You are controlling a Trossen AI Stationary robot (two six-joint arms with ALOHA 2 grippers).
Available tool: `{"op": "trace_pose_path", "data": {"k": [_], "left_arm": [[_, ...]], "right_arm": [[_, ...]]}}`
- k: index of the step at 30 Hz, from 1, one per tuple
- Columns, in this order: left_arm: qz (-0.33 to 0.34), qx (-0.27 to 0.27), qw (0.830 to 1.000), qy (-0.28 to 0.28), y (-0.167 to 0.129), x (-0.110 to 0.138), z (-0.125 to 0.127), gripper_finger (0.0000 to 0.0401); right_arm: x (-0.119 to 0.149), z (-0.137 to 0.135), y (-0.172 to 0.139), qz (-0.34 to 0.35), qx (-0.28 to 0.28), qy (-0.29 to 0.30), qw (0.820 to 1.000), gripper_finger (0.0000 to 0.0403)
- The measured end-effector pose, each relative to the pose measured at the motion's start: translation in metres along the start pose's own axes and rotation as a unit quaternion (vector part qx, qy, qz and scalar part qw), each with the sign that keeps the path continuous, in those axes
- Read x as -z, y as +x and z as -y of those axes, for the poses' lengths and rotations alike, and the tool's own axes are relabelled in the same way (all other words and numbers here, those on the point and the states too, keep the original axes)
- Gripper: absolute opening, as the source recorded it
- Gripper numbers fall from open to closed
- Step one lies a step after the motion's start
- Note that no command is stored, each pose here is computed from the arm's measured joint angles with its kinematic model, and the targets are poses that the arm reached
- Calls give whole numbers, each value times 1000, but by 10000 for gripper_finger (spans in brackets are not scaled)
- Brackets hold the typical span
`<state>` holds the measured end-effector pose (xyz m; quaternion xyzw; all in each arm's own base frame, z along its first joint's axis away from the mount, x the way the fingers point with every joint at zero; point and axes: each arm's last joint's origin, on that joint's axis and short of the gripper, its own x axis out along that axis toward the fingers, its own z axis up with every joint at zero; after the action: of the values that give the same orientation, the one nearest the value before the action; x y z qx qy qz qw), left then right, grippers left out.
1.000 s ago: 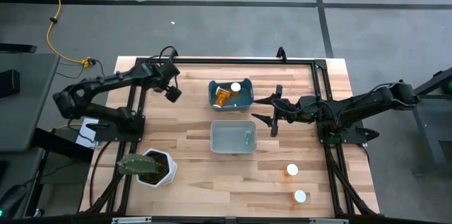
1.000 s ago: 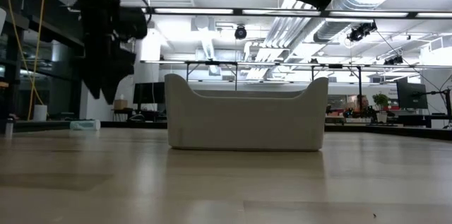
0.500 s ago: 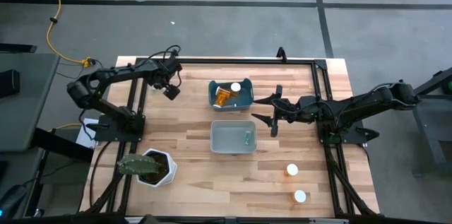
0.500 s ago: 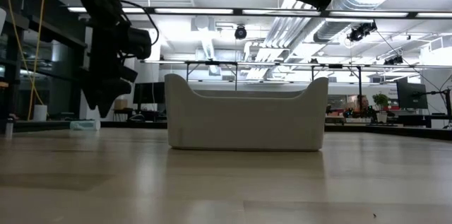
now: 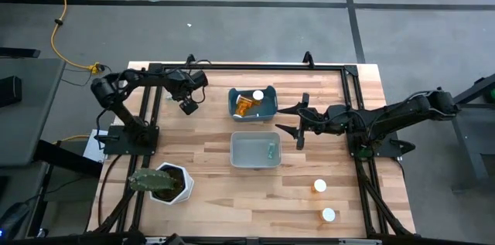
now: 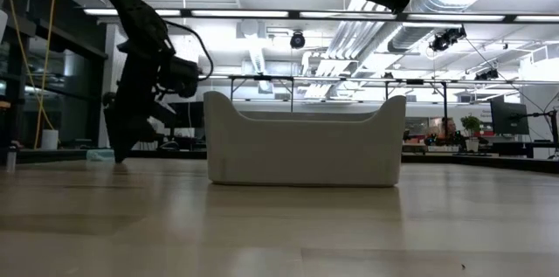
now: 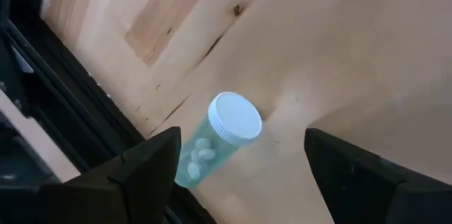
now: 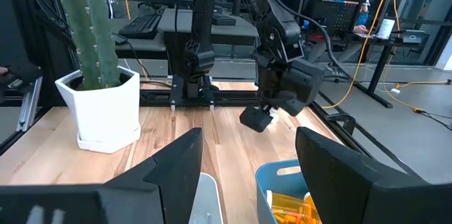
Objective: Pick and place medicine bottles into bin by pill shape (circle, oval)
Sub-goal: Put the green tablet bottle into the gray bin
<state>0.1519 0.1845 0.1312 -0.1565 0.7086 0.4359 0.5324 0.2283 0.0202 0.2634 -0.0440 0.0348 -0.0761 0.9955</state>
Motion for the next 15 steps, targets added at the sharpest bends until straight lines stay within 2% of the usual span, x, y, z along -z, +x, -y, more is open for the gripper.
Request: {"op": "trace_pose_path", "data": {"k": [7,12,15], "left_arm": [[1,8,1000,21,-1,-4,2,264],[-4,58,998,29,1,-5,-1,225],[-6,69,997,33,1,-5,-1,201]], "right_arm": [[0,0,0,-1,0,4,1000,222],[1,0,0,-3,0,11,1000,222],[1,0,0,-5,0,10,1000,222]]}}
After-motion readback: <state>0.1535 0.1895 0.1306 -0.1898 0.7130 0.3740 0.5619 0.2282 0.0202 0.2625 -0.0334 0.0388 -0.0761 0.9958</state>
